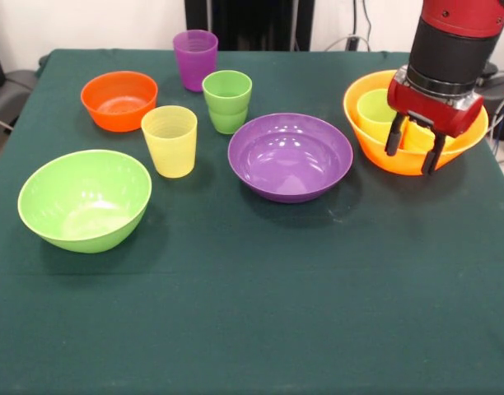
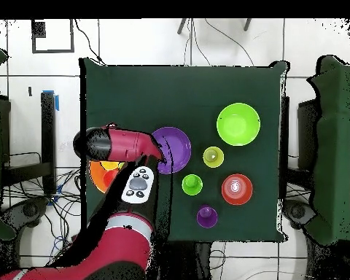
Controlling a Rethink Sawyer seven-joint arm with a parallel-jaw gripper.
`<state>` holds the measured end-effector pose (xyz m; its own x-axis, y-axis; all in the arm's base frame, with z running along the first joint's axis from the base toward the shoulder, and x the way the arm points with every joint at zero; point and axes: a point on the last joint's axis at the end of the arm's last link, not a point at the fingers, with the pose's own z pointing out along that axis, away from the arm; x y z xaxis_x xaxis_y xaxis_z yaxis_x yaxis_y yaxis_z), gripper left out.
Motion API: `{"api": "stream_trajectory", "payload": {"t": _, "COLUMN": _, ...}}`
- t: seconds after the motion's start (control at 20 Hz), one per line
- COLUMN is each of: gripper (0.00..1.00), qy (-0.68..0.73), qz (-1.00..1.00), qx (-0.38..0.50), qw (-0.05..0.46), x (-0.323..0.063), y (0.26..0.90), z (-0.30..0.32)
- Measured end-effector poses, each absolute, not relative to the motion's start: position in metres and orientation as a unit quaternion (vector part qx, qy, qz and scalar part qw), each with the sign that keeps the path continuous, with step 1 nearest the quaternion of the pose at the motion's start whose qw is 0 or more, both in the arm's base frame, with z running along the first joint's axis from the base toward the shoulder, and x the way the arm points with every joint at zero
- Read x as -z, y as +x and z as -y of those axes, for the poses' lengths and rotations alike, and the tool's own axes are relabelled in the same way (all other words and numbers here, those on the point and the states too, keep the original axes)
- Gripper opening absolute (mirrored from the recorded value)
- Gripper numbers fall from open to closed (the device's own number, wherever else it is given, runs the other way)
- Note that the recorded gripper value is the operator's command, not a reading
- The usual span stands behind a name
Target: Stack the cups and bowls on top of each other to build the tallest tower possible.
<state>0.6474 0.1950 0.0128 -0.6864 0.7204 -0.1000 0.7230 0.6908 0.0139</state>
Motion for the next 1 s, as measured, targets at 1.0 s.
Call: {"api": "stream_trajectory", "payload": {"t": 1.0, "gripper": 1.0, "qy": 0.4, "qz": -0.915, "qx": 0.011, "qw": 0.046, "x": -0.0157, "y": 0.6446, "z": -0.1941}}
